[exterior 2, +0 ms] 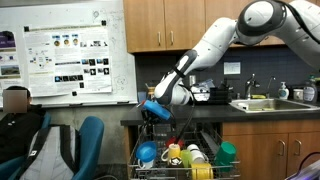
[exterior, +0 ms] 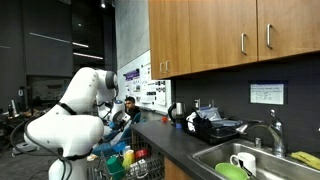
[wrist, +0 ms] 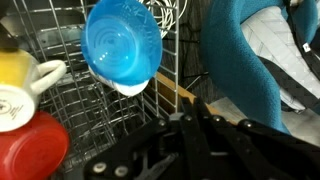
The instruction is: Put the blue bowl on the counter.
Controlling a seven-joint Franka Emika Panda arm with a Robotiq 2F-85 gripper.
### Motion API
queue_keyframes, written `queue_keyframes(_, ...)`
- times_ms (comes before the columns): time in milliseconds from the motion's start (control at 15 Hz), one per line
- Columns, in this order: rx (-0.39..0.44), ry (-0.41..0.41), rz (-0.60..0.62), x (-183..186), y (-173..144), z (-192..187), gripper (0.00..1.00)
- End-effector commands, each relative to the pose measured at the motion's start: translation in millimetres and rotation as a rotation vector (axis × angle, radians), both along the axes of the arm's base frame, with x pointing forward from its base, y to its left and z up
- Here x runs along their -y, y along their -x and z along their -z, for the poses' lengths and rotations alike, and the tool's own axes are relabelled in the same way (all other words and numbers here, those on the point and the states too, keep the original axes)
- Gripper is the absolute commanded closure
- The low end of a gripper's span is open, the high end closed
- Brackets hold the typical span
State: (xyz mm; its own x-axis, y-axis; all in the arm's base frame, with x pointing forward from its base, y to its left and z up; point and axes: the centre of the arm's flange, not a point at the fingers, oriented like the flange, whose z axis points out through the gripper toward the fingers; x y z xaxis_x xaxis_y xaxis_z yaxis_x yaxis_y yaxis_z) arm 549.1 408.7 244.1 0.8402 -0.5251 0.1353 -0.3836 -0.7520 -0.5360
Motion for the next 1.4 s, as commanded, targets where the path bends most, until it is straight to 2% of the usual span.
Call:
queue_keyframes(0, 0.019, 0.056, 0.004, 9.3, -2.5, -43.0, 0.98)
queue_keyframes(200, 0.000, 0.104, -0.019, 11.0, -12.1, -50.6, 0.98)
queue_keyframes(267, -0.017, 0.115, -0.025, 10.5, -11.8, -48.6, 0.66)
queue_keyframes(333, -0.040, 0.121, -0.032, 7.6, -12.0, -43.7, 0.66)
queue_keyframes(533, -0.112, 0.142, -0.063, -4.5, -5.9, -29.2, 0.49)
queue_keyframes(1000, -0.264, 0.234, -0.112, -30.6, 5.6, -3.5, 0.02)
queue_keyframes(1333, -0.367, 0.303, -0.129, -35.4, 10.2, 20.4, 0.00)
